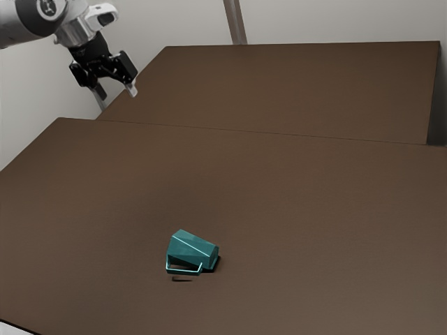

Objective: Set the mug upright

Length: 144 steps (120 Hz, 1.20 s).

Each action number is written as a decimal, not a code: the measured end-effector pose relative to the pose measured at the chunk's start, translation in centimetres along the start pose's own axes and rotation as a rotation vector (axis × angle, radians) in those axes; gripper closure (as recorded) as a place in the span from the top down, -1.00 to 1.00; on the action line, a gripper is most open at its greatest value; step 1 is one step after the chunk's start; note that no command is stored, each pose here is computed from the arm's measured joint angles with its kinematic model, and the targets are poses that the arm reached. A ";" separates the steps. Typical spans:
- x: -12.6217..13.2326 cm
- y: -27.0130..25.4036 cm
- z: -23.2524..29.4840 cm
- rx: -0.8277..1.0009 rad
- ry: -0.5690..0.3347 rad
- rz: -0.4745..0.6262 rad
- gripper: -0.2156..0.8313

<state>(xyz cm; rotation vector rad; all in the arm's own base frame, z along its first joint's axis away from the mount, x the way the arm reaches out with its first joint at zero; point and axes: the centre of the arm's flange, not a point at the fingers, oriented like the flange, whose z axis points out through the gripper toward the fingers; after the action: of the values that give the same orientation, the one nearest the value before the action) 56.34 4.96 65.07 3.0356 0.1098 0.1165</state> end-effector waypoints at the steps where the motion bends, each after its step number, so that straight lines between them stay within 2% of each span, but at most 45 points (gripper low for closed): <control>1: -0.1 0.0 0.1 -0.003 0.000 0.000 0.55; 16: -0.9 0.0 2.8 -0.075 -0.016 -0.012 0.55; 35: -1.9 -0.5 11.6 -0.256 -0.088 -0.086 0.55; 48: -4.4 -1.2 19.7 -0.432 -0.160 -0.169 0.55; 61: -7.2 -2.6 25.1 -0.507 -0.198 -0.197 0.55; 80: -9.4 -5.0 28.3 -0.560 -0.179 -0.199 0.55; 111: -12.8 -8.7 34.3 -0.713 -0.140 -0.283 0.55; 124: -13.7 -8.1 35.9 -0.784 -0.105 -0.288 0.55; 144: -13.7 -6.5 36.2 -0.867 -0.033 -0.239 0.55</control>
<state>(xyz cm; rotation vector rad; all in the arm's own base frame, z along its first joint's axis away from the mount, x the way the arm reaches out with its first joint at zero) 45.14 6.77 27.46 2.1414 0.3205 0.0684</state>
